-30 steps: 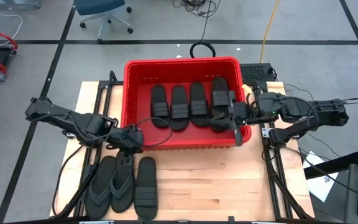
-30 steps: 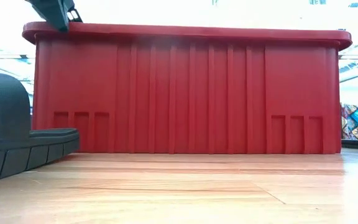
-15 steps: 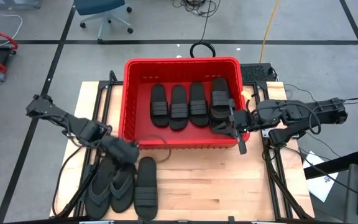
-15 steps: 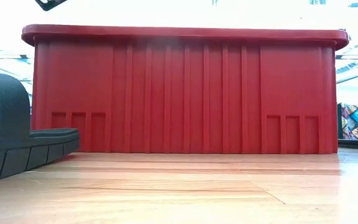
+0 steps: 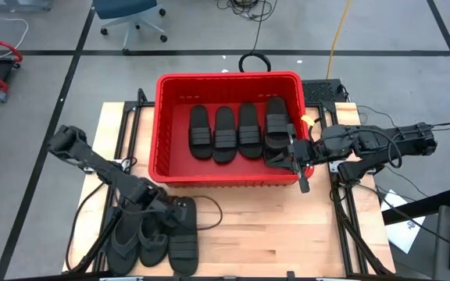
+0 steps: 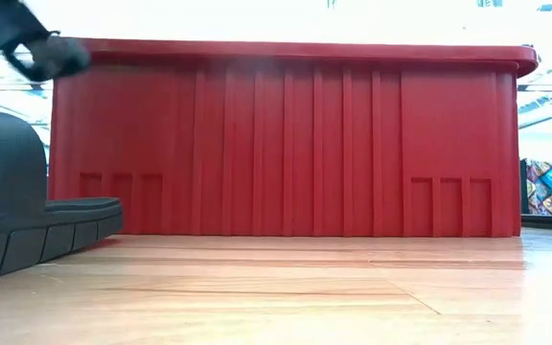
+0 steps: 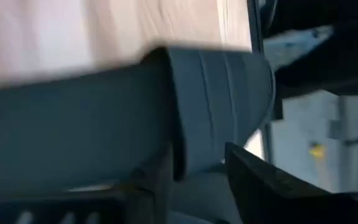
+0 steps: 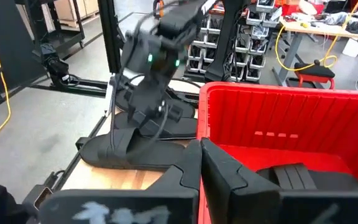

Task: Pick and place slides into bin
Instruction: Put the black slide into the red bin

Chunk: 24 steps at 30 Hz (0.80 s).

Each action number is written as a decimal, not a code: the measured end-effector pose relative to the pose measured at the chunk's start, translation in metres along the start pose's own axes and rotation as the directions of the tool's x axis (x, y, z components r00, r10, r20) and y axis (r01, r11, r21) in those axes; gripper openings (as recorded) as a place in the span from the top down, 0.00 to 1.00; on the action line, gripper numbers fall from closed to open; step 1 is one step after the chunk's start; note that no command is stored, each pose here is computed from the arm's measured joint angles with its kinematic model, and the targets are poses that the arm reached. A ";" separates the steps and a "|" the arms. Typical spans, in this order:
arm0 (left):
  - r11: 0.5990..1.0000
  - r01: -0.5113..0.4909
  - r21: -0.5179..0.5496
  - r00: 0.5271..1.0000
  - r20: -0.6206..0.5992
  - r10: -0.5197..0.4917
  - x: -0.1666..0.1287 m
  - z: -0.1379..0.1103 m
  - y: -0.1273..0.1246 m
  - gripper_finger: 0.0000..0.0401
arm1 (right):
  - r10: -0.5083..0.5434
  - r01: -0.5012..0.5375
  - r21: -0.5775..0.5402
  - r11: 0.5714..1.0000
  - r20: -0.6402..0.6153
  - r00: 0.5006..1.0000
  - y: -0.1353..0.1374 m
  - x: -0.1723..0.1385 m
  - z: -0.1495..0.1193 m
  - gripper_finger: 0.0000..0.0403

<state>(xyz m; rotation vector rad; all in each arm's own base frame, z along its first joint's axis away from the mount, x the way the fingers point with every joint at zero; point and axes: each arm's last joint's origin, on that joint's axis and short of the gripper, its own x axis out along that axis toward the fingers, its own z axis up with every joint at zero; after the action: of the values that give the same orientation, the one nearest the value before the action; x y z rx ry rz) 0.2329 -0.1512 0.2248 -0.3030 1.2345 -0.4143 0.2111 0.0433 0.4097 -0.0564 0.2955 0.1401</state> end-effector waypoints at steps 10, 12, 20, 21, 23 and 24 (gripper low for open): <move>0.985 0.108 -0.133 0.992 -0.058 -0.116 0.026 -0.009 0.009 0.41 | 0.104 -0.103 0.033 0.994 -0.041 0.994 0.003 0.000 -0.004 1.00; 0.986 0.116 -0.117 0.992 -0.045 -0.122 0.028 -0.009 0.009 0.39 | 0.104 -0.101 0.050 0.994 -0.053 0.993 0.003 0.000 -0.005 1.00; 0.987 0.139 -0.080 0.989 0.054 -0.135 0.034 -0.008 0.012 0.41 | 0.105 -0.098 0.085 0.992 -0.073 0.992 0.003 0.000 -0.007 1.00; 0.987 0.136 -0.086 0.989 0.064 -0.131 0.036 -0.009 0.014 0.42 | 0.105 -0.098 0.088 0.991 -0.073 0.992 0.003 0.000 -0.007 1.00; 0.985 0.136 -0.107 0.988 0.084 -0.127 0.039 -0.012 0.017 0.44 | 0.105 -0.098 0.091 0.991 -0.073 0.992 0.003 0.000 -0.007 1.00; 0.983 0.138 -0.119 0.988 0.090 -0.128 0.041 -0.013 0.018 0.46 | 0.105 -0.098 0.091 0.991 -0.073 0.992 0.003 0.000 -0.007 1.00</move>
<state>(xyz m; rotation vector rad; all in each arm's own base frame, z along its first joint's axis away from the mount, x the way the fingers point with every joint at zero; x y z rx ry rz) 0.2341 -0.1542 0.1786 -0.5069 1.1652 -0.4363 0.2082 0.0456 0.4029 0.0404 0.3825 0.2259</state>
